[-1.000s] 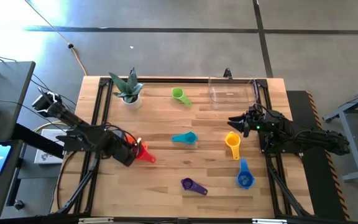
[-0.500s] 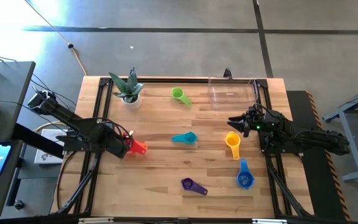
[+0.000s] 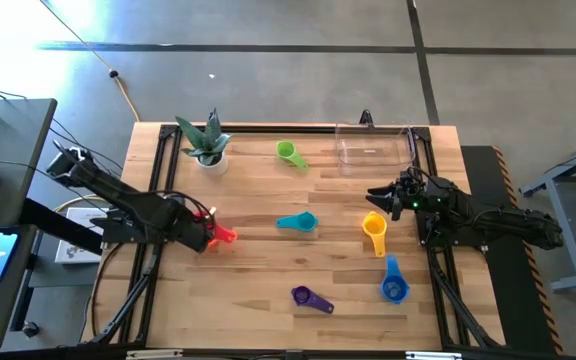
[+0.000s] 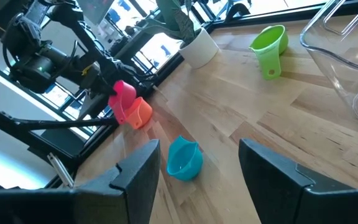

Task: Nest measuring cups in basket
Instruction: Stack thr red measuring cup into the orange measuring cup

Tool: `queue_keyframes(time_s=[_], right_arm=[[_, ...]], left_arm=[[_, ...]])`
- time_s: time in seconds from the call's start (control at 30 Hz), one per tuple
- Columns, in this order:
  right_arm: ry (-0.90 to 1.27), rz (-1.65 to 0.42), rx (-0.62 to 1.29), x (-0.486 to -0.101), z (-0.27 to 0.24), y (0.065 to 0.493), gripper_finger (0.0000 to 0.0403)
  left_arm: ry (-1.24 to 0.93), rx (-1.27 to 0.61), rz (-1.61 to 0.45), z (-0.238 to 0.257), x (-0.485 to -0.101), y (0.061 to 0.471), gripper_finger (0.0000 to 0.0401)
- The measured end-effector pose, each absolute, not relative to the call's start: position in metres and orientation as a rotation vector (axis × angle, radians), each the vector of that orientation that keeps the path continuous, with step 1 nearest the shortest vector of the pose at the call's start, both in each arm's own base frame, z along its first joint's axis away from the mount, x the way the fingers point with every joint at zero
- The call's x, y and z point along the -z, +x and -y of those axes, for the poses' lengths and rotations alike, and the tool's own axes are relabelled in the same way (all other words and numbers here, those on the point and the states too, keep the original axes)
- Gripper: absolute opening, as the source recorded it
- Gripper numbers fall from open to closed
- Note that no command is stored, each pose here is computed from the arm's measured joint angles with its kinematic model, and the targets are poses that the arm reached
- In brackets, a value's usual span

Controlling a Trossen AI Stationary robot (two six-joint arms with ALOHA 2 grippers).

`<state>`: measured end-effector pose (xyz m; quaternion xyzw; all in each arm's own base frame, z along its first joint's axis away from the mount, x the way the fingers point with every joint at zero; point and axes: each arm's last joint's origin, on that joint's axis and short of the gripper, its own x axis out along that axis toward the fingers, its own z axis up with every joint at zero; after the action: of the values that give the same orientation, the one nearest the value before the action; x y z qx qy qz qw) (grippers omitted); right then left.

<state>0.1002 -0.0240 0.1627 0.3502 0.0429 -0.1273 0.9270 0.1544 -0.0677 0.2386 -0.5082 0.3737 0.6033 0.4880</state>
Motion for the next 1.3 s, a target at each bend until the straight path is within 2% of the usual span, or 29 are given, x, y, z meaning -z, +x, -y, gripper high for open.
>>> queue_keyframes(time_s=[0.47,0.93,1.3], right_arm=[[0.718,-0.089,0.258,-0.163,0.024,0.100,0.0211],[0.718,-0.088,0.257,-0.163,0.024,0.100,0.0211],[0.719,-0.088,0.257,-0.163,0.024,0.100,0.0211]], left_arm=[[-1.236,-1.467,-0.910,0.072,-0.214,0.164,0.0010],[-1.256,-1.448,-0.904,0.073,-0.212,0.165,0.0010],[-1.261,-1.444,-0.903,0.073,-0.212,0.165,0.0049]])
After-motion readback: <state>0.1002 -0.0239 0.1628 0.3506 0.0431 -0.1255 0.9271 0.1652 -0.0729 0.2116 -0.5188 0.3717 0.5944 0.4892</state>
